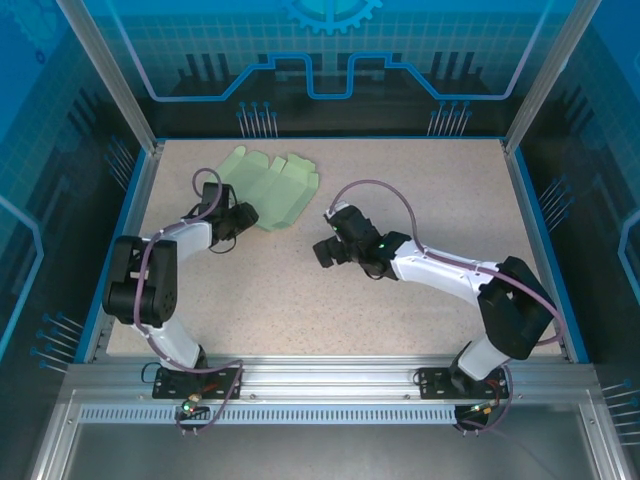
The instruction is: Fold the paper box
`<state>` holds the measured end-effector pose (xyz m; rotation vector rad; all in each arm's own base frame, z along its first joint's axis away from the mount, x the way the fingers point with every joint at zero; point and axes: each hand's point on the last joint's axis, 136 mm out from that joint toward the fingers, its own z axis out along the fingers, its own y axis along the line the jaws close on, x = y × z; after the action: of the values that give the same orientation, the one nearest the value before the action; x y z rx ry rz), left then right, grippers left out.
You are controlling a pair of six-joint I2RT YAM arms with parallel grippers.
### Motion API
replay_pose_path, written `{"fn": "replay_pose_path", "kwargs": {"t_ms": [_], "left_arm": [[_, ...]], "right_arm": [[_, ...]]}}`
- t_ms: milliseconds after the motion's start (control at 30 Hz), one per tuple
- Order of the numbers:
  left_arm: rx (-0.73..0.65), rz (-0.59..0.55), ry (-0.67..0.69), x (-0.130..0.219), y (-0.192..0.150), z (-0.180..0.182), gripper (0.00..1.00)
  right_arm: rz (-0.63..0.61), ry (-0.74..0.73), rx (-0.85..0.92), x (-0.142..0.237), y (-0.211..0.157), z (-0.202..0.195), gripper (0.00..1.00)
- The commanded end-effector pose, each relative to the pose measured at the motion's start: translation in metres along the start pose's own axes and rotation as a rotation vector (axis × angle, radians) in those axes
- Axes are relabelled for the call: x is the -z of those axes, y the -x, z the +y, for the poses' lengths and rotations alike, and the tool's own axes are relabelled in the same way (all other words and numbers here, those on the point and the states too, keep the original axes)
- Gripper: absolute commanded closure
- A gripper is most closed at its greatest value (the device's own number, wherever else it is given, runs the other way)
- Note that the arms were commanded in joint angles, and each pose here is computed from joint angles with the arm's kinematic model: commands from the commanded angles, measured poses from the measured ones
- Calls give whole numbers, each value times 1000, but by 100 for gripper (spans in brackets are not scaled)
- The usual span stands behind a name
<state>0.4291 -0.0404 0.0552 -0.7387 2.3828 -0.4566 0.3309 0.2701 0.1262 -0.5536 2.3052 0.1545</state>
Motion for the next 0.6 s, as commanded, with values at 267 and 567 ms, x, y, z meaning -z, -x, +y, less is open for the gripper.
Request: {"fn": "replay_pose_path", "kwargs": {"t_ms": [267, 567], "left_arm": [[71, 33, -100, -2, -18, -14, 85], [211, 40, -238, 26, -53, -40, 100]], "right_arm": [[33, 1, 9, -2, 6, 5, 0], [63, 176, -255, 14, 6, -5, 3]]}}
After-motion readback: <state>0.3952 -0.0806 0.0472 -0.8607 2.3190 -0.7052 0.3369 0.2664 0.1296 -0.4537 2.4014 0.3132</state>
